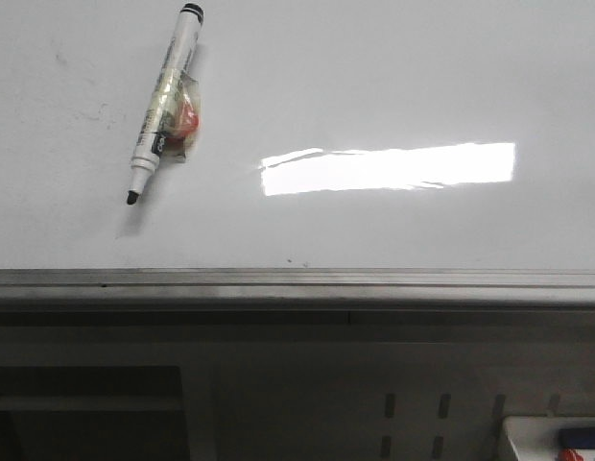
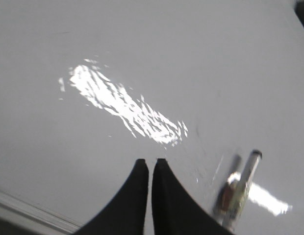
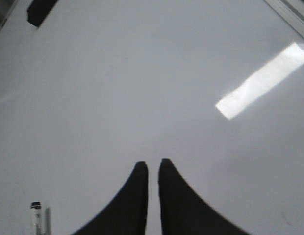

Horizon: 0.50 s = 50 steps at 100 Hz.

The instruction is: Write number 4 on whiteboard

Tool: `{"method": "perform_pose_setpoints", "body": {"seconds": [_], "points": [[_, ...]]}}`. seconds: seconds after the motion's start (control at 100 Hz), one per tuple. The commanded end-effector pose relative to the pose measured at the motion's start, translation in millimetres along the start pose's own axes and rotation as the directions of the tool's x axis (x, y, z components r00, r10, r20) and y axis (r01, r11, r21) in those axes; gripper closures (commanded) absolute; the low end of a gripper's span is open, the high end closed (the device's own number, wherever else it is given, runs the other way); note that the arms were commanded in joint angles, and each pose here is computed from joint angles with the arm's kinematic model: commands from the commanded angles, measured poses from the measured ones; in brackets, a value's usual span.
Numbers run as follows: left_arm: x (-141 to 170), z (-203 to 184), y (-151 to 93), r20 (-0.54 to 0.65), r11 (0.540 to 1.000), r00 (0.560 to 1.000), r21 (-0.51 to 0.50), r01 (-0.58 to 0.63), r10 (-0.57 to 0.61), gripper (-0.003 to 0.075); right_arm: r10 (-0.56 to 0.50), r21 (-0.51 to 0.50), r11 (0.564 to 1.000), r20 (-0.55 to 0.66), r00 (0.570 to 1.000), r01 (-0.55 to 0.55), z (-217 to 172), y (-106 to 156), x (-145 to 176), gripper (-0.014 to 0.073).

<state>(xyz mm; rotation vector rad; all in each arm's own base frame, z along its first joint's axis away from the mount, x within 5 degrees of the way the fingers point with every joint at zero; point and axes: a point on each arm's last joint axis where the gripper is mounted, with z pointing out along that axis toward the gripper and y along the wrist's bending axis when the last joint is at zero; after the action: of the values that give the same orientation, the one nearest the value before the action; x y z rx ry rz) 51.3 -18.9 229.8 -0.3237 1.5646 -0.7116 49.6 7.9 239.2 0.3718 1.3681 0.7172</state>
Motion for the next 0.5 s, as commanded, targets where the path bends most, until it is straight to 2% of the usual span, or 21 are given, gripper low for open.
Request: {"method": "perform_pose_setpoints", "body": {"seconds": [0.0,0.05,0.13,0.18,0.29,0.37,0.49], "points": [[-24.2,3.3,-20.0,-0.044,0.979,0.978,-0.002,-0.204,0.203,0.0636,-0.103,-0.044,0.993,0.071,0.992,0.106,0.2,23.4,-28.2,0.0424],[-32.5,8.7,-26.8,-0.099,0.966,0.961,-0.009,-0.258,0.256,0.0554,-0.198,-0.034,0.979,0.027,0.980,0.199,1.7,31.1,-34.4,0.0346],[-42.2,20.4,-36.0,-0.206,0.953,0.933,-0.005,-0.303,0.296,0.0407,-0.267,-0.003,0.964,-0.084,0.960,0.267,7.4,38.6,-40.6,0.0263],[-46.3,28.7,-41.6,-0.287,0.941,0.900,0.018,-0.339,0.329,0.0359,-0.289,0.015,0.956,-0.146,0.946,0.294,11.1,42.3,-44.2,0.0239],[-52.4,44.4,-55.3,-0.423,0.904,0.802,0.128,-0.409,0.422,0.0356,-0.362,0.029,0.925,-0.230,0.903,0.378,20.4,49.1,-52.3,0.0240],[-55.0,56.3,-61.8,-0.460,0.897,0.773,0.170,-0.407,0.438,0.0356,-0.434,0.012,0.892,-0.250,0.866,0.451,26.6,54.2,-58.1,0.0240],[-52.4,81.5,-67.7,-0.510,0.896,0.738,0.209,-0.392,0.442,0.0356,-0.453,0.010,0.881,-0.275,0.848,0.474,36.5,58.7,-63.3,0.0240]]}}
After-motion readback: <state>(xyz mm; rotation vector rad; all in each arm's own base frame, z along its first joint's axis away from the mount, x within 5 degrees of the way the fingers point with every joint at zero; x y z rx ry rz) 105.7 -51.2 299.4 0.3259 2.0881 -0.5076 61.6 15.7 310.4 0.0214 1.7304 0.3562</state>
